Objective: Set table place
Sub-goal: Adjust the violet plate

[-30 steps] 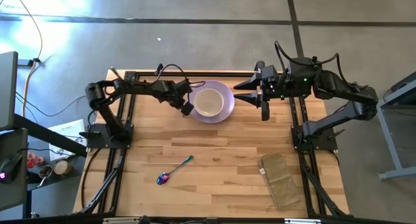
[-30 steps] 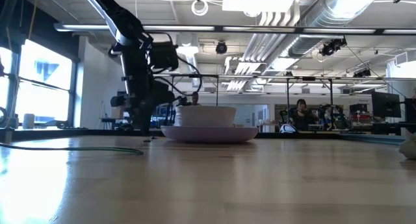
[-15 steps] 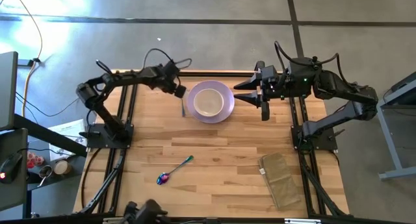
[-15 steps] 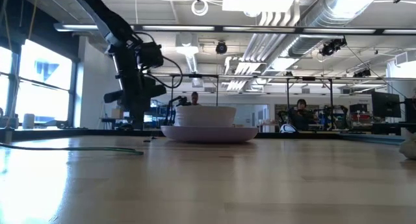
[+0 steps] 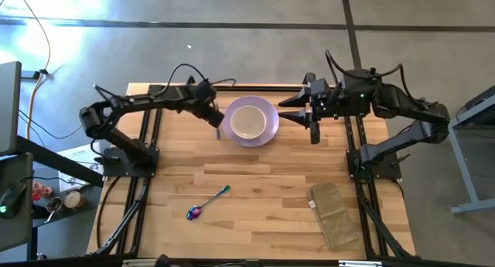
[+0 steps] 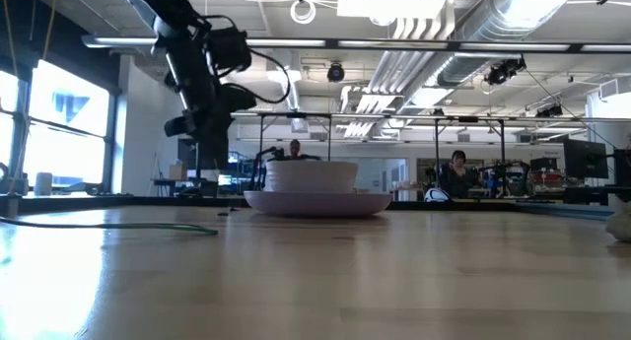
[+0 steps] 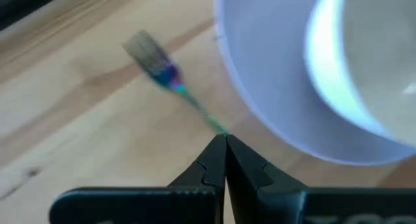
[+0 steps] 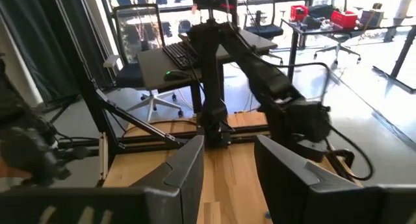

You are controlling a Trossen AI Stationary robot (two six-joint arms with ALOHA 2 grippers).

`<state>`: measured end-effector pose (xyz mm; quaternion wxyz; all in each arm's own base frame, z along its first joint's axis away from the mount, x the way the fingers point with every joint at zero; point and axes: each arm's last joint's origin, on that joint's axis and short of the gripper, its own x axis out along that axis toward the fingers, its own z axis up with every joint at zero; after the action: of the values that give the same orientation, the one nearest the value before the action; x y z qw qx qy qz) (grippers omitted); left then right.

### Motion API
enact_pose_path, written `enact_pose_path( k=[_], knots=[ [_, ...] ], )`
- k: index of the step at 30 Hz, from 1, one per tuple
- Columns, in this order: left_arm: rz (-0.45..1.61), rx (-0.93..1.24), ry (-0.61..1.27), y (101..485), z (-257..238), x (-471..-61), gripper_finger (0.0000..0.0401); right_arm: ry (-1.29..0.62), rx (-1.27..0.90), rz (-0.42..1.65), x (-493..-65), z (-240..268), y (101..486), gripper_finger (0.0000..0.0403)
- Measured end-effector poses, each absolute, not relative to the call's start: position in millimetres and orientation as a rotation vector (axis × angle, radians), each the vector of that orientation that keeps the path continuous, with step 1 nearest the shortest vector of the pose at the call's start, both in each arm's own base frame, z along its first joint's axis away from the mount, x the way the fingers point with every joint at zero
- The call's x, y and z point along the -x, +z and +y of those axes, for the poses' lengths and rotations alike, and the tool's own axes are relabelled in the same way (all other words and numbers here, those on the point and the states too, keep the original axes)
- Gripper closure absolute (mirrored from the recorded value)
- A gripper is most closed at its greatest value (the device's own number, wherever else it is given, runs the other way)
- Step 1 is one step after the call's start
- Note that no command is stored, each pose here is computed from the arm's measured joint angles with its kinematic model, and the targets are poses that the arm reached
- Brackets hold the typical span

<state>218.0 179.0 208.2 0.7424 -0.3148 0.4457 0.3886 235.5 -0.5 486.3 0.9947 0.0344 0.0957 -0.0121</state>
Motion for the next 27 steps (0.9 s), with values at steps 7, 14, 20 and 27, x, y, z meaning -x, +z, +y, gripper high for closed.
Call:
enact_pose_path(
  k=[7,14,20,27],
  knots=[
    [1.009,0.692,0.818,199.0,155.7,-239.9,0.0401,-0.034,-0.067,0.220,-234.9,-0.6,483.6,0.0274],
    [1.019,0.696,0.743,191.0,135.6,-259.1,0.0401,-0.035,-0.075,0.222,-235.1,-0.6,483.3,0.0274],
    [1.095,0.674,0.698,185.4,112.4,-266.8,0.0401,-0.035,-0.075,0.222,-235.0,-0.6,483.4,0.0274],
    [1.058,0.644,0.718,181.6,98.3,-279.0,0.0401,-0.034,-0.069,0.222,-235.0,-0.6,483.4,0.0274]
  ],
)
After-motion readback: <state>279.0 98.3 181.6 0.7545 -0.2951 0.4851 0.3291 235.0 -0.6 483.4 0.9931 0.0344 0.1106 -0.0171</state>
